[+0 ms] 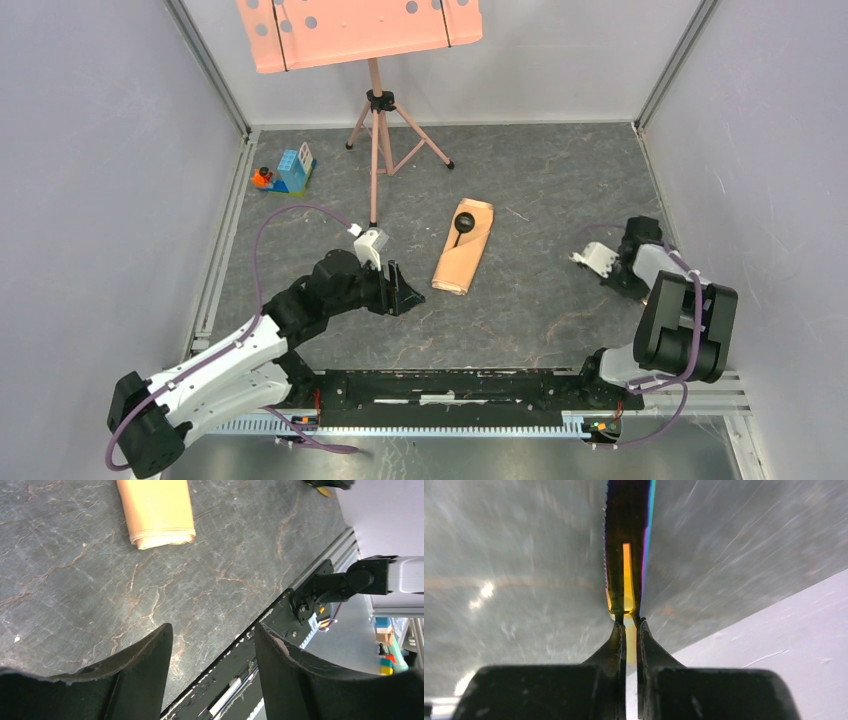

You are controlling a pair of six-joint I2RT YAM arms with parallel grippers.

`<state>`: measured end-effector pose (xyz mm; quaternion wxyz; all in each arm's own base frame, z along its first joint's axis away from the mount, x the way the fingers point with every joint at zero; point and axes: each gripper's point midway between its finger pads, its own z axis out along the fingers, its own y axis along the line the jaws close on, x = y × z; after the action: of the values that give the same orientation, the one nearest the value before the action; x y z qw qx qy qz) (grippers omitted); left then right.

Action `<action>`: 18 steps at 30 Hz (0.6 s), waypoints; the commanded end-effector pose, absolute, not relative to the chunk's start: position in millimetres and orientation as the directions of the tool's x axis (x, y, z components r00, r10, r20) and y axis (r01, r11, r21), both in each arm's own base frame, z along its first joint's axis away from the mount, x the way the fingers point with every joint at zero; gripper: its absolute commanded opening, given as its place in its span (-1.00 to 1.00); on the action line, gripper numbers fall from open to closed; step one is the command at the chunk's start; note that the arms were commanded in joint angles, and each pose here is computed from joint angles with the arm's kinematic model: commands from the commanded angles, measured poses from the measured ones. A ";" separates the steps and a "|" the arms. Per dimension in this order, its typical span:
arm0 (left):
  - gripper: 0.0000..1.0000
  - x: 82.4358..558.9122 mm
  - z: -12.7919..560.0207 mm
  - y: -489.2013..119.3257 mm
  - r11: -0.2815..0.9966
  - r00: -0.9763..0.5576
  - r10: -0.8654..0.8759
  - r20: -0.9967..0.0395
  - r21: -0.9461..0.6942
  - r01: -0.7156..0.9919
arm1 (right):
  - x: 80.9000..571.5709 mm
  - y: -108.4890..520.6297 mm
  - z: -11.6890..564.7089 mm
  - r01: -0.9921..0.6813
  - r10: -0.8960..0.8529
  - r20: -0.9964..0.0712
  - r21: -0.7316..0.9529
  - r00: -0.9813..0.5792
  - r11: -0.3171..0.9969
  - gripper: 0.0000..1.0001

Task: Fold the napkin into a case and place the utensils inside
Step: Move the knife to the center of the board.

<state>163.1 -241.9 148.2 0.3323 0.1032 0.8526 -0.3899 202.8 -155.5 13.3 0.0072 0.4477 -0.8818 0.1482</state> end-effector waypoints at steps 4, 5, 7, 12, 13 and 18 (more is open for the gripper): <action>0.36 162.4 180.2 -248.2 0.596 -0.707 -0.139 -0.693 -0.629 0.499 | 276.7 -70.0 22.1 -0.616 -0.692 -0.304 -0.316 -0.655 0.722 -1.00; 0.36 162.0 180.5 -247.6 0.595 -0.706 -0.142 -0.694 -0.630 0.500 | 277.3 -58.9 23.4 -0.614 -0.680 -0.345 -0.294 -0.646 0.733 -1.00; 0.36 161.1 180.7 -246.2 0.592 -0.705 -0.151 -0.693 -0.634 0.498 | 280.0 -46.3 26.2 -0.548 -0.611 -0.415 -0.273 -0.675 0.791 -1.00; 0.36 157.8 179.8 -244.3 0.586 -0.708 -0.157 -0.688 -0.642 0.494 | 291.6 -18.2 43.8 -0.447 -0.491 -0.543 -0.222 -0.681 0.866 -1.00; 0.36 157.2 179.1 -244.2 0.585 -0.712 -0.158 -0.685 -0.645 0.491 | 294.0 -13.5 49.3 -0.426 -0.464 -0.568 -0.208 -0.680 0.880 -1.00; 0.36 155.7 176.9 -244.7 0.580 -0.720 -0.161 -0.675 -0.655 0.484 | 301.0 -0.7 72.3 -0.289 -0.320 -0.651 -0.159 -0.688 0.944 -1.00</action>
<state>157.3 -240.7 170.7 0.3639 0.1100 0.8214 -0.4253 283.1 -13.5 44.8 -0.2944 0.2671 -0.9166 0.0415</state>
